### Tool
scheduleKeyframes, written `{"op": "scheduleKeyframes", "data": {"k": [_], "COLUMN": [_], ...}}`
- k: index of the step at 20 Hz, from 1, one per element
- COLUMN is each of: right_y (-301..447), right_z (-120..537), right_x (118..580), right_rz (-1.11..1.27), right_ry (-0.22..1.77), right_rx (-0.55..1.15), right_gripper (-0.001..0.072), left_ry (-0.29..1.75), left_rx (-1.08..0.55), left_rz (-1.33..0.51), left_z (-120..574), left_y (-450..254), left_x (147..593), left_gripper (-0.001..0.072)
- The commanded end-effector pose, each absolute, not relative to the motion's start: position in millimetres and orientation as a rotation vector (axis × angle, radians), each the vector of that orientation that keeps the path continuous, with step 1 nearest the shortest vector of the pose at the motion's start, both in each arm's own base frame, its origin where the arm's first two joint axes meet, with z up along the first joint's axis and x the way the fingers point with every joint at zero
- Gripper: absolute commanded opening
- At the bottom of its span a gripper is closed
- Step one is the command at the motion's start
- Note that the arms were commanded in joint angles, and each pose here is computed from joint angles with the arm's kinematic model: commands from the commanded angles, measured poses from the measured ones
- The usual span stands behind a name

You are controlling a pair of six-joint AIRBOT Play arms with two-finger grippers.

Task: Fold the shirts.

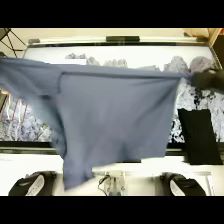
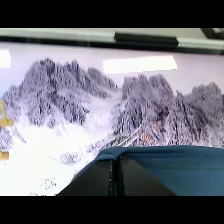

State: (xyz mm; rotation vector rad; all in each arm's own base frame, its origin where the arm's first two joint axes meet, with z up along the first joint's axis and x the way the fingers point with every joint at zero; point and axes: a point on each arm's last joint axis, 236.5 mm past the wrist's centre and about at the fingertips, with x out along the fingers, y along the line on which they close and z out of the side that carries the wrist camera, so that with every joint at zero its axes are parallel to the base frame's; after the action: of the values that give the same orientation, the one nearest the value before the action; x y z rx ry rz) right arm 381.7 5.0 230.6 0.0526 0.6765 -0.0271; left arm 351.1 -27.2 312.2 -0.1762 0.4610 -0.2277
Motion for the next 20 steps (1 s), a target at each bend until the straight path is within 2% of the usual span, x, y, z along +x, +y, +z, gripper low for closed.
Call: {"op": "scheduleKeyframes", "data": {"k": [1,5,7,10,13,14,15,16,18,19,20], "right_y": [13.9,24.0,28.5,39.8,54.7,55.4,51.1,43.7,15.9,-11.4,-39.0], "right_z": [196.5,131.8,100.3,15.8,-35.8,-34.5,-23.9,-5.9,27.2,36.0,39.8], "right_x": [474.2,544.6,563.4,550.0,521.6,519.8,521.0,521.9,506.4,486.6,464.2], "right_rz": [-0.043,-0.032,-0.054,-0.086,-0.106,-0.105,-0.106,-0.087,-0.039,-0.075,-0.137], "right_ry": [0.549,0.519,0.531,0.772,0.986,0.992,0.973,0.946,0.957,1.007,1.069], "right_rx": [0.227,0.329,0.475,0.478,0.538,0.542,0.546,0.507,0.274,0.161,0.109], "right_gripper": [0.0067,0.0067,0.0067,0.0067,0.0076,0.0130,0.0390,0.0516,0.0515,0.0515,0.0514], "left_ry": [0.586,0.550,0.559,0.751,1.048,1.110,1.150,1.178,1.247,1.298,1.355], "left_rx": [-0.319,-0.474,-0.533,-0.548,-0.639,-0.689,-0.735,-0.745,-0.690,-0.658,-0.636], "left_rz": [-0.249,-0.219,-0.201,-0.234,-0.281,-0.267,-0.250,-0.259,-0.262,-0.244,-0.198], "left_z": [235.8,178.2,147.7,70.5,-0.2,-9.0,-9.4,-2.2,18.4,24.5,25.1], "left_y": [-29.7,-40.3,-47.2,-74.0,-104.9,-105.6,-100.8,-91.0,-46.9,-21.9,4.2], "left_x": [421.3,510.6,536.0,538.8,504.4,495.6,488.5,481.6,458.4,438.7,415.7], "left_gripper": [0.0035,0.0035,0.0036,0.0035,0.0037,0.0096,0.0399,0.0718,0.0702,0.0570,0.0505]}}
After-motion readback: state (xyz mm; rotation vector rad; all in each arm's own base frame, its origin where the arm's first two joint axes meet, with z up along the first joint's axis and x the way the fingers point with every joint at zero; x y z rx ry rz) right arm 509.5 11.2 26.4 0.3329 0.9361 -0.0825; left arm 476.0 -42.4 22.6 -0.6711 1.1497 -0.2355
